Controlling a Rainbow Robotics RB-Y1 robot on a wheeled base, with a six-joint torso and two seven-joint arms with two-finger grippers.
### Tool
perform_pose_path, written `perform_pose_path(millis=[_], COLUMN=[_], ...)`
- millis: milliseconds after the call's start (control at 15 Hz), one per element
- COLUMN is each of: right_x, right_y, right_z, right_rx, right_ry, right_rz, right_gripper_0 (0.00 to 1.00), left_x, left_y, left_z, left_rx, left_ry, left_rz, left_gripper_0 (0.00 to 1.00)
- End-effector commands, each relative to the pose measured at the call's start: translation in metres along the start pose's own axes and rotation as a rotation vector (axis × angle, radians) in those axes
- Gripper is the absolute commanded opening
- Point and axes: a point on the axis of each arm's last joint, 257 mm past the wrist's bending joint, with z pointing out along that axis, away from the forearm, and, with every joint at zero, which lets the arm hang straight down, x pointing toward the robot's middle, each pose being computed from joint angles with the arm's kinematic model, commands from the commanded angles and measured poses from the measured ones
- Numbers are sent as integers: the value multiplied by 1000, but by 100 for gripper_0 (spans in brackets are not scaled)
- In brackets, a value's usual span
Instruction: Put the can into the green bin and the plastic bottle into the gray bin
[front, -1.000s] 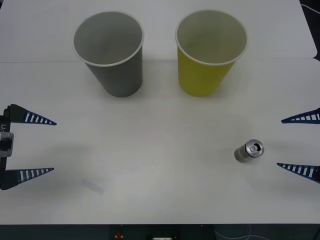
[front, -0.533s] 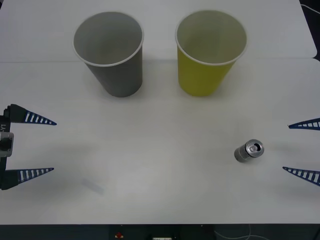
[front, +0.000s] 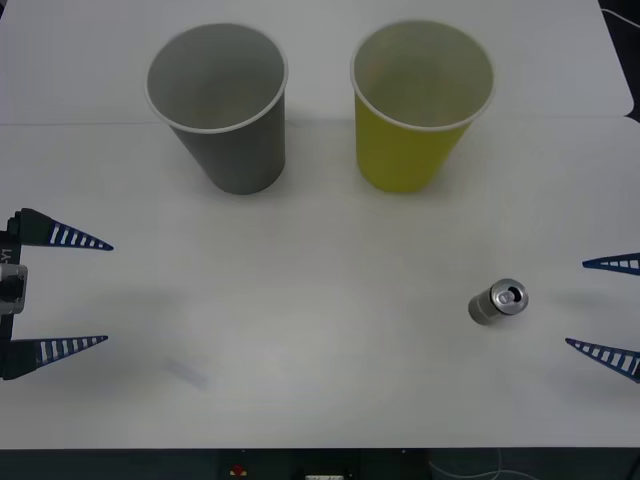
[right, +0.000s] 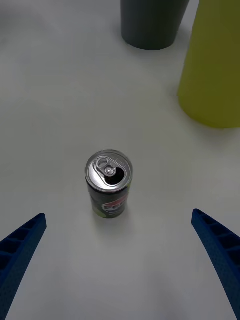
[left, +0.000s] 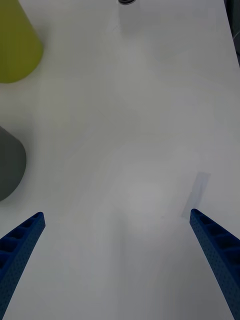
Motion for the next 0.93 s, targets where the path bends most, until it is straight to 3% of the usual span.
perform_pose_path(millis=[67,933], right_x=[12,29], right_y=[1,14], right_z=[10,95], right_rx=[8,32], right_ry=[-19,-189], right_rz=[43,219], right_gripper_0=[100,100], left_x=[0,0], left_y=[0,0], left_z=[0,0], left_rx=[0,0], left_ry=[0,0], left_rz=[0,0], left_gripper_0=[100,100])
